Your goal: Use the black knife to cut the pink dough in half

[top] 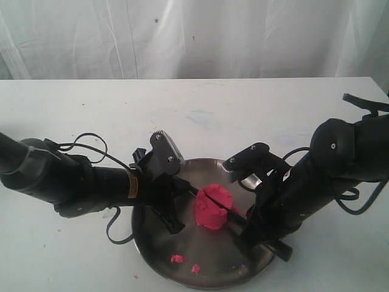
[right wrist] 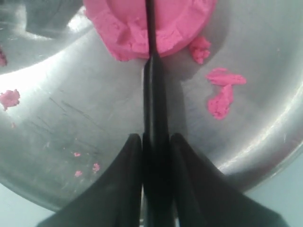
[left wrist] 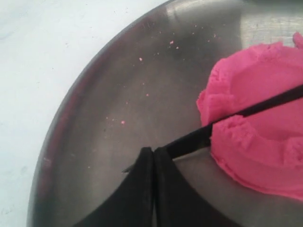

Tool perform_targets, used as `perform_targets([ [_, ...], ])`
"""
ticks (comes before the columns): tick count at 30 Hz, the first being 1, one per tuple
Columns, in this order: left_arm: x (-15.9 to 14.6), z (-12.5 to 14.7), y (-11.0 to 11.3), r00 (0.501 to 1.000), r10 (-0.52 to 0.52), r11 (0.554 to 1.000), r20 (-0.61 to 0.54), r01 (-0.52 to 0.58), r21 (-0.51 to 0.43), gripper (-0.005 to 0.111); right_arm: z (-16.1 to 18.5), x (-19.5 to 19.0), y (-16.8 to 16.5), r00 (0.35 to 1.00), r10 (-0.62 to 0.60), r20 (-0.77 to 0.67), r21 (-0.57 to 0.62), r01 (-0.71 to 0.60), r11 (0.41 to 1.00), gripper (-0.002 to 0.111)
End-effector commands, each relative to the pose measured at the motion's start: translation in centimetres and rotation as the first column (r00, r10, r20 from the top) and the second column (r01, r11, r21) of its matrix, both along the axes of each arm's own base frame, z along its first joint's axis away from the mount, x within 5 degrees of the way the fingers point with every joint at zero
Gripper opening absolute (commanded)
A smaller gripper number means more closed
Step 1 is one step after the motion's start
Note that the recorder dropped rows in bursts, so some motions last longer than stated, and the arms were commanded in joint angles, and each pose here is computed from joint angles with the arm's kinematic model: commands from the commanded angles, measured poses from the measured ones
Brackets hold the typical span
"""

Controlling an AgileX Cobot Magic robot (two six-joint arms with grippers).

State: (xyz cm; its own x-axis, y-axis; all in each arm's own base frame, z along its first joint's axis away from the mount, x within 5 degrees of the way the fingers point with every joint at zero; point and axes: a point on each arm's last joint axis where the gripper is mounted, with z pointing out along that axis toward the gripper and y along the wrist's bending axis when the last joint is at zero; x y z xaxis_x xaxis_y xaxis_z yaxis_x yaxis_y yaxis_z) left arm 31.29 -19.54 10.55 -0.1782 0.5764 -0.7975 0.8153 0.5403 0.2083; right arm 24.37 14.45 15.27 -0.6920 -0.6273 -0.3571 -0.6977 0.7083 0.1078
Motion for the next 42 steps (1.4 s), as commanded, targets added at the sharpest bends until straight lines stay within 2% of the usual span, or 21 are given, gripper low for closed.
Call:
perform_targets([
  [1, -0.5, -3.0, 0.3, 0.996, 0.007, 0.998, -0.090, -0.001, 0.066, 0.000, 0.1, 0.1, -0.1, 1.000, 0.008, 0.014, -0.010, -0.008, 1.000, 0.000],
  [7, -0.8, -4.8, 0.4, 0.992, 0.002, 0.996, -0.126, 0.010, 0.088, 0.000, -0.6, 0.2, -0.2, 0.999, 0.032, 0.004, -0.040, -0.032, 0.999, 0.000],
  [17, -0.8, -4.8, 0.5, 0.992, 0.002, 0.995, -0.127, 0.011, 0.095, 0.000, -2.2, 0.2, -0.2, 0.998, 0.034, -0.049, -0.066, -0.037, 0.997, 0.000],
  [24, -0.6, -4.2, 0.4, 0.994, 0.010, 0.997, -0.108, -0.001, 0.079, 0.000, -2.1, 0.4, -0.1, 0.999, 0.002, -0.050, -0.056, -0.005, 0.998, 0.000],
  [31, -0.1, -0.2, 0.7, 1.000, -0.008, 0.994, 0.014, 0.007, 0.108, 0.000, -2.0, 0.6, 0.0, 1.000, -0.004, -0.024, -0.051, 0.003, 0.999, 0.000],
  [33, -0.1, 2.0, 0.9, 0.998, 0.004, 0.994, 0.055, -0.010, 0.112, 0.000, -2.0, 0.6, 0.0, 1.000, -0.006, -0.022, -0.050, 0.005, 0.999, 0.000],
  [36, -0.7, 6.6, 2.0, 0.992, 0.054, 0.985, 0.112, -0.071, 0.157, 0.000, -2.0, 0.6, 0.0, 1.000, -0.012, -0.025, -0.045, 0.011, 0.999, 0.000],
  [40, -1.8, 9.7, 3.9, 0.984, 0.137, 0.954, 0.113, -0.162, 0.253, 0.000, -2.0, 0.6, 0.0, 0.999, -0.010, -0.036, -0.046, 0.008, 0.999, 0.000],
  [42, -2.7, 11.5, 5.3, 0.973, 0.206, 0.920, 0.101, -0.227, 0.318, 0.000, -1.9, 0.6, 0.1, 0.999, -0.006, -0.044, -0.044, 0.004, 0.999, 0.000],
])
